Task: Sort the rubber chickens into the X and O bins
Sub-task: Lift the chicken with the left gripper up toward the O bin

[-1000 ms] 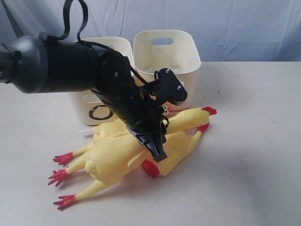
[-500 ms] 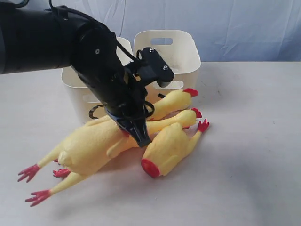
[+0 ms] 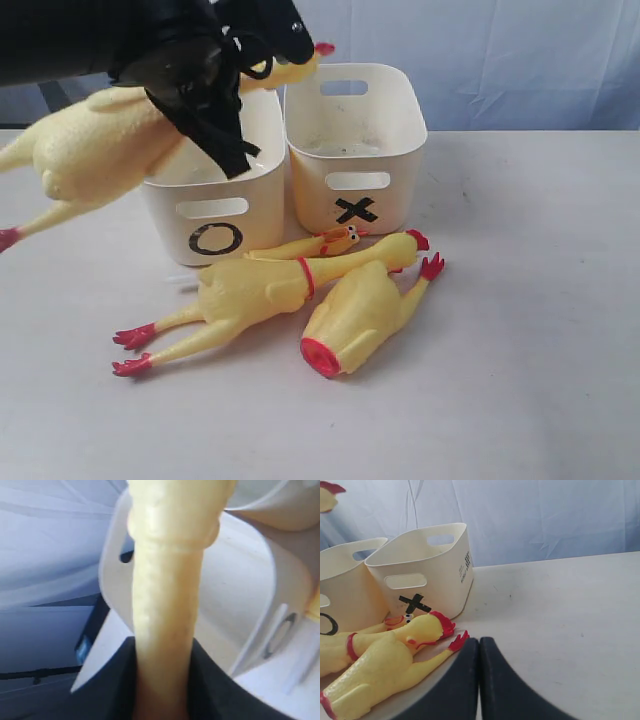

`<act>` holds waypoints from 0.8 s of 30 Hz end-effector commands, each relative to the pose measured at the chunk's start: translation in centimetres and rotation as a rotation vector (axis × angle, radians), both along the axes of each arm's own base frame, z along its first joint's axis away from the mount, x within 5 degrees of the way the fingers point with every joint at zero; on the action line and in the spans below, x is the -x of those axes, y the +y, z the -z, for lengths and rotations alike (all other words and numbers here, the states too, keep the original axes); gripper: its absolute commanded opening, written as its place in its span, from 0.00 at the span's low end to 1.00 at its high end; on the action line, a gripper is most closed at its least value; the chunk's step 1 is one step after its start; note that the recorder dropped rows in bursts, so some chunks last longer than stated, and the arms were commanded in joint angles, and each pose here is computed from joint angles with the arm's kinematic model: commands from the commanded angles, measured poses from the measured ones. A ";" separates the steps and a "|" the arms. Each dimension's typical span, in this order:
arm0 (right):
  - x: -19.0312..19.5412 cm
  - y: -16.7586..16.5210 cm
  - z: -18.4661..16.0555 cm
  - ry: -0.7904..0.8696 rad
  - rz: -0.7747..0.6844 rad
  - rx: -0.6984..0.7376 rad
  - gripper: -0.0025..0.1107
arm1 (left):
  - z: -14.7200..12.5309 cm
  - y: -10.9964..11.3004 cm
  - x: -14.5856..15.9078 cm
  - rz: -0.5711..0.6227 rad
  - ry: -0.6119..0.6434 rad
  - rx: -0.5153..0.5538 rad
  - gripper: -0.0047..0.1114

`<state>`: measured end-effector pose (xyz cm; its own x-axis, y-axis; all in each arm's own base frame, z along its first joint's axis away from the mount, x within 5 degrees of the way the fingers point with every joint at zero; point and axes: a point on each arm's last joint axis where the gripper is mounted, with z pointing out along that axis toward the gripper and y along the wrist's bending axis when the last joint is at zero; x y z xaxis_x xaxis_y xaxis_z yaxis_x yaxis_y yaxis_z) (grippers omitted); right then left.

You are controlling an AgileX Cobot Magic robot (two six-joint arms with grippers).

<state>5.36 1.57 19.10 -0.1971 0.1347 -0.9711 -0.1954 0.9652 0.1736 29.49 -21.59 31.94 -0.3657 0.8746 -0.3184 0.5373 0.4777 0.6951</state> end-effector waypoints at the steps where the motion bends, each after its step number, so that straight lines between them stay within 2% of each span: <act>1: 0.0 0.0 -0.1 -0.015 0.001 -0.003 0.01 | -2.9 0.9 -0.6 -0.046 -0.229 0.037 0.04; 5: 0.0 0.0 0.0 -0.011 0.000 -0.002 0.01 | -4.0 2.0 -1.0 -0.062 -0.283 0.060 0.04; 9: 0.0 0.0 0.0 -0.009 -0.001 -0.002 0.01 | -5.1 4.4 -1.8 -0.133 -0.315 0.099 0.04; 14: 0.0 0.0 0.0 -0.009 -0.001 -0.002 0.01 | -7.1 7.8 -3.2 -0.213 -0.418 0.372 0.04; 17: 0.0 0.0 0.0 -0.009 -0.001 -0.002 0.01 | -7.7 9.9 -4.0 -0.252 -0.462 0.458 0.04; 20: 0.0 0.0 0.0 -0.009 -0.001 -0.002 0.01 | -8.1 11.7 -4.8 -0.239 -0.495 0.520 0.04; 24: 0.0 0.0 0.0 -0.009 -0.001 -0.002 0.01 | -8.8 13.4 -5.5 -0.241 -0.540 0.704 0.04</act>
<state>5.36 1.57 19.10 -0.1971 0.1347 -0.9711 -0.1954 0.9652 0.1736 34.88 -9.23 39.63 -0.2451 0.4269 -0.8705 0.0496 0.9022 0.4285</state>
